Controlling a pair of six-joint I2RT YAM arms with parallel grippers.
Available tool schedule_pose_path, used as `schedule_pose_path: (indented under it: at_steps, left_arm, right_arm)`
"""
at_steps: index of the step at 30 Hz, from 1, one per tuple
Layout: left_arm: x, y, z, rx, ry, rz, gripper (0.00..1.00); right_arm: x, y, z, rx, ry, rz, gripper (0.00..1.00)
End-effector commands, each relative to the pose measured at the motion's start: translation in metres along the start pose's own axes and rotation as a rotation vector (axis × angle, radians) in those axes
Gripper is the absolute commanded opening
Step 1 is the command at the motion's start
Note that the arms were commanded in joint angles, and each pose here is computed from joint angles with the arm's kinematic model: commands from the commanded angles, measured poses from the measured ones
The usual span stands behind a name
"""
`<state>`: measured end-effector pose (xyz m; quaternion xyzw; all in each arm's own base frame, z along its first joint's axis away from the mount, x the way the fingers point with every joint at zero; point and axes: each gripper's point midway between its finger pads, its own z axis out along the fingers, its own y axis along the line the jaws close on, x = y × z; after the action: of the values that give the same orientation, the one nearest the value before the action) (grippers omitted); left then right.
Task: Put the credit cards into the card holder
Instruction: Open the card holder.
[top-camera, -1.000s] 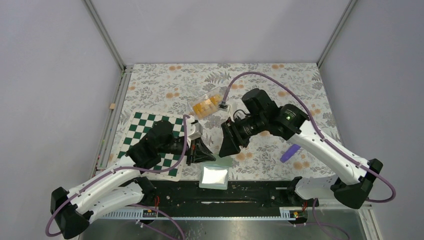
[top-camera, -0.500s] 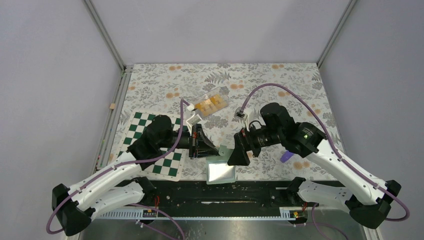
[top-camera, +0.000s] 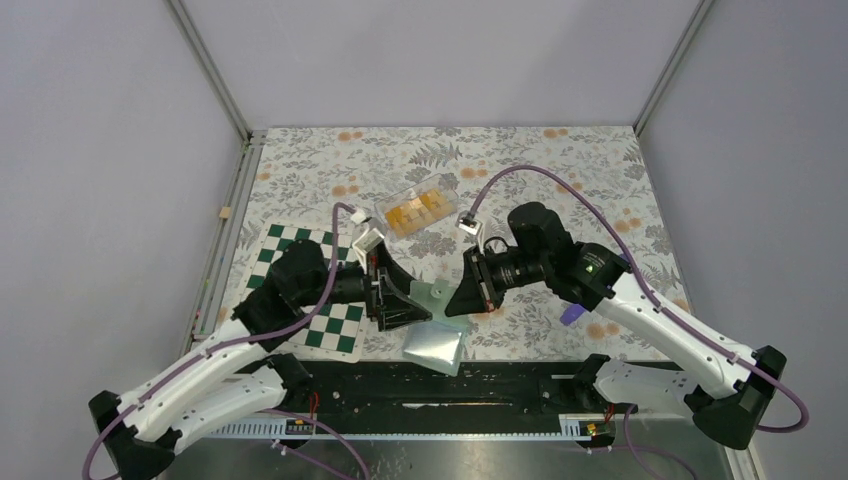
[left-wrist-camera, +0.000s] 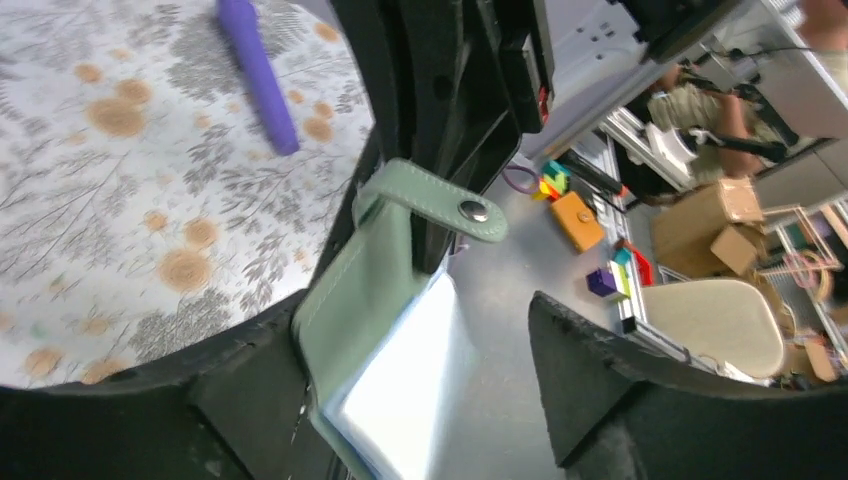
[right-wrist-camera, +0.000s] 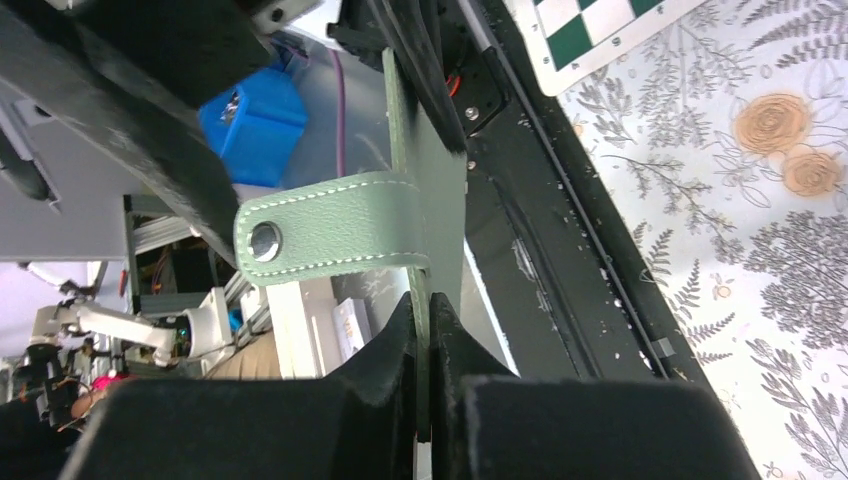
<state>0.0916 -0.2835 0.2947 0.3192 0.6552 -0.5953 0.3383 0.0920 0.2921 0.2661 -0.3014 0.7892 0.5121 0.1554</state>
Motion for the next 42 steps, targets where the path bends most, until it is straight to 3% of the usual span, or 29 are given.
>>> schedule_pose_path:
  at_steps: [1,4,7,14,24,30,42]
  left_arm:
    - [-0.017,0.023,-0.026,-0.241,-0.128,0.033,0.85]
    - [-0.006,0.046,-0.045,-0.404,-0.146,-0.014,0.98]
    - [0.016,0.062,-0.054,-0.492,-0.096,-0.08,0.99]
    - [0.066,0.088,-0.058,-0.595,0.044,-0.232,0.84]
    - [0.089,0.088,-0.042,-0.509,0.098,-0.296,0.73]
    - [0.078,0.073,-0.035,-0.43,0.084,-0.272,0.67]
    - [0.062,0.048,-0.022,-0.306,0.063,-0.241,0.65]
  right_arm:
    - [-0.008,-0.006,-0.007,0.047,-0.079,-0.02,0.0]
    - [-0.004,-0.013,-0.011,0.072,-0.089,-0.009,0.0]
    - [-0.007,-0.011,-0.015,0.068,-0.106,-0.013,0.0]
    - [-0.01,-0.012,-0.015,0.062,-0.104,0.006,0.0]
    - [-0.009,-0.017,-0.012,0.073,-0.098,0.032,0.0]
    - [-0.008,-0.02,-0.008,0.067,-0.089,0.045,0.0]
    - [-0.007,-0.022,-0.004,0.059,-0.082,0.059,0.0]
